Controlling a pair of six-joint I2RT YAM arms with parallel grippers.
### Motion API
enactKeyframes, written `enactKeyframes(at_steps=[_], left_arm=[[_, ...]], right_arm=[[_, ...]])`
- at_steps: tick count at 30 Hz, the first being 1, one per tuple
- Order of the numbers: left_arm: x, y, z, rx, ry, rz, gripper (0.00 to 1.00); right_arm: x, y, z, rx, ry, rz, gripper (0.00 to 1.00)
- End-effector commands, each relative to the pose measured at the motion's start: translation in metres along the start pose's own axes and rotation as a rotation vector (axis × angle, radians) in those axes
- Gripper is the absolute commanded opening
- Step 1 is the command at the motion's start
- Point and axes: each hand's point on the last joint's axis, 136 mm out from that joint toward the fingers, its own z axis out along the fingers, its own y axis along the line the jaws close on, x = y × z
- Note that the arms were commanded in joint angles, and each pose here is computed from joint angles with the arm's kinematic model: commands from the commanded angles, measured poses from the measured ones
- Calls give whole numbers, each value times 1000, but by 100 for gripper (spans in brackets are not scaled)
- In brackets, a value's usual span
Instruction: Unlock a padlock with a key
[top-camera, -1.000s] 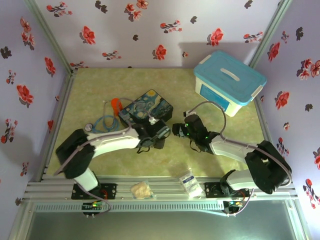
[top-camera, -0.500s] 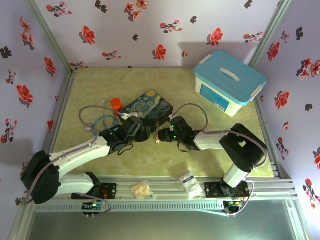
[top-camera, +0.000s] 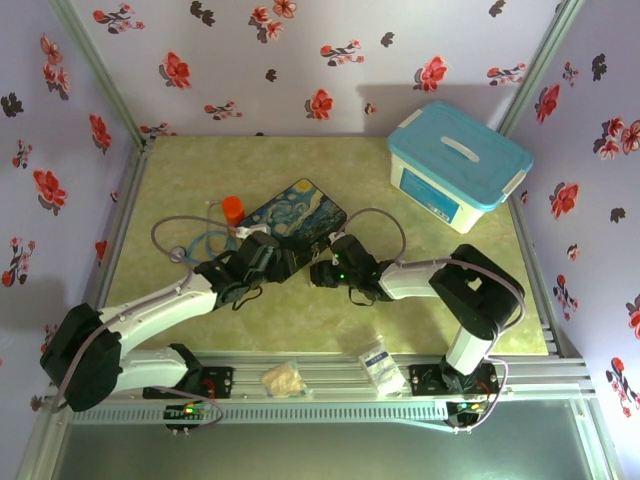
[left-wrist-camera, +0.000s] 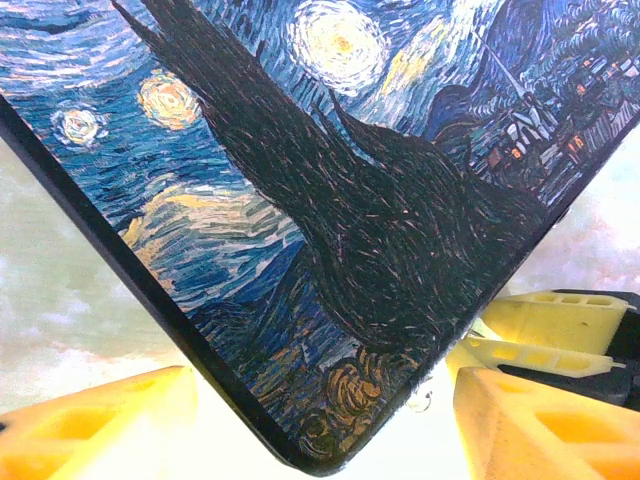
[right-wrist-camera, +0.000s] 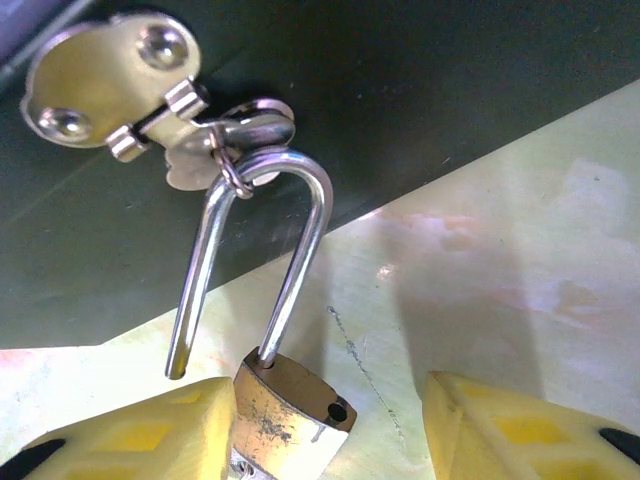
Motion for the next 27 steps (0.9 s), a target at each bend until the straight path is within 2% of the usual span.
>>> enactKeyframes(at_steps=[1, 9, 15, 20, 27], left_arm=[[-4, -3, 0, 22, -18, -13, 69], [-6, 2, 0, 16, -24, -18, 68], [-14, 0, -4, 26, -42, -17, 69], [-19, 7, 0, 8, -62, -21, 69], [-34, 15, 9, -36, -119, -12, 69]], right_arm=[[13, -6, 12, 26, 38, 17, 52], [22, -10, 17, 40, 53, 34, 42], [28, -9, 12, -6, 33, 76, 26], [22, -9, 9, -118, -15, 206, 12], [18, -5, 3, -196, -47, 264, 9]])
